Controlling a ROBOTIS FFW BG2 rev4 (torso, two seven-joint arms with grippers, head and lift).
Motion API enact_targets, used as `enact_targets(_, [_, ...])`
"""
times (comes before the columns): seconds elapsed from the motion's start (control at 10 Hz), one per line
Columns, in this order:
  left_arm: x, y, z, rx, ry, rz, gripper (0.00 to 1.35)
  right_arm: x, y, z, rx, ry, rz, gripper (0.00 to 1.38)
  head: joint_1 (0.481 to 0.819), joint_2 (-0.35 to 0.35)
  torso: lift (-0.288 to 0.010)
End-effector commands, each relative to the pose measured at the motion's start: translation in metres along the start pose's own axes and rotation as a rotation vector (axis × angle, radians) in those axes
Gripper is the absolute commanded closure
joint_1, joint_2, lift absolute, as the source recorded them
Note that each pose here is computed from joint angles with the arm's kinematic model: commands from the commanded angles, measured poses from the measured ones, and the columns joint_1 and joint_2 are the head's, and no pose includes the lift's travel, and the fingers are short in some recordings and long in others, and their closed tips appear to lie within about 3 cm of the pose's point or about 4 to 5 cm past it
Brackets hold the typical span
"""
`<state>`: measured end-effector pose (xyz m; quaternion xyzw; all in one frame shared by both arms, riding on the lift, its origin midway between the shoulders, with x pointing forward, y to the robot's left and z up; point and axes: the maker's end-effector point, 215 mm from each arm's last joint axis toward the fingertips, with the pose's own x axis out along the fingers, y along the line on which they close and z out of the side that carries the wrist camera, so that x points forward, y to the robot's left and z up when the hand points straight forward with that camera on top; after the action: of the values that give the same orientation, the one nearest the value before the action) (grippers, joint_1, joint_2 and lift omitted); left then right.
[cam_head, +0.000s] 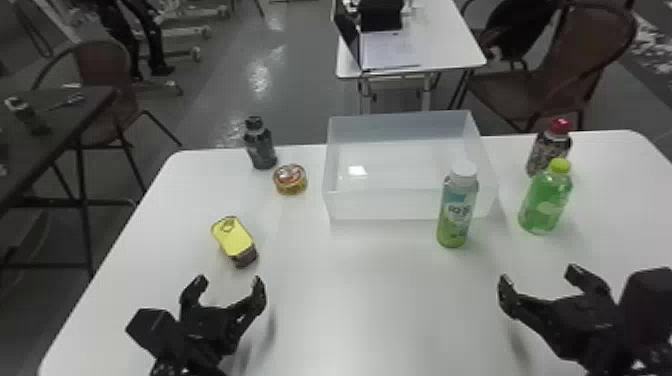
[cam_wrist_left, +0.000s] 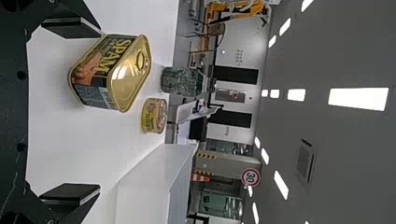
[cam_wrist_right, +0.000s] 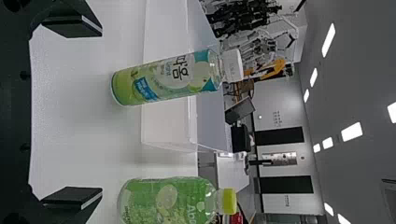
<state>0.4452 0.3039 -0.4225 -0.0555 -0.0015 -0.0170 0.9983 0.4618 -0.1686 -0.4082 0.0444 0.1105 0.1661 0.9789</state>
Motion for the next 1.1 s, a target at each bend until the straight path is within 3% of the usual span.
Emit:
enact_targets(0.0, [0.0, 0.0, 0.0, -0.005, -0.001, 0.003, 0.13, 0.0, 0.0, 0.002, -0.002, -0.005, 0.0, 0.1, 0.695, 0.165, -0.13])
enact_targets(0.7, [0.011, -0.006, -0.01, -0.001, 0.031, 0.004, 0.13, 0.0, 0.001, 0.005, 0.02, -0.029, 0.005, 0.1, 0.695, 0.162, -0.13])
enact_targets(0.8, [0.014, -0.011, -0.019, -0.012, 0.062, 0.032, 0.13, 0.001, 0.001, 0.006, 0.021, -0.031, 0.005, 0.1, 0.695, 0.161, -0.13])
enact_targets(1.0, [0.031, -0.006, -0.013, 0.014, 0.061, 0.089, 0.13, 0.002, 0.001, 0.01, 0.02, -0.039, 0.008, 0.1, 0.695, 0.156, -0.13])
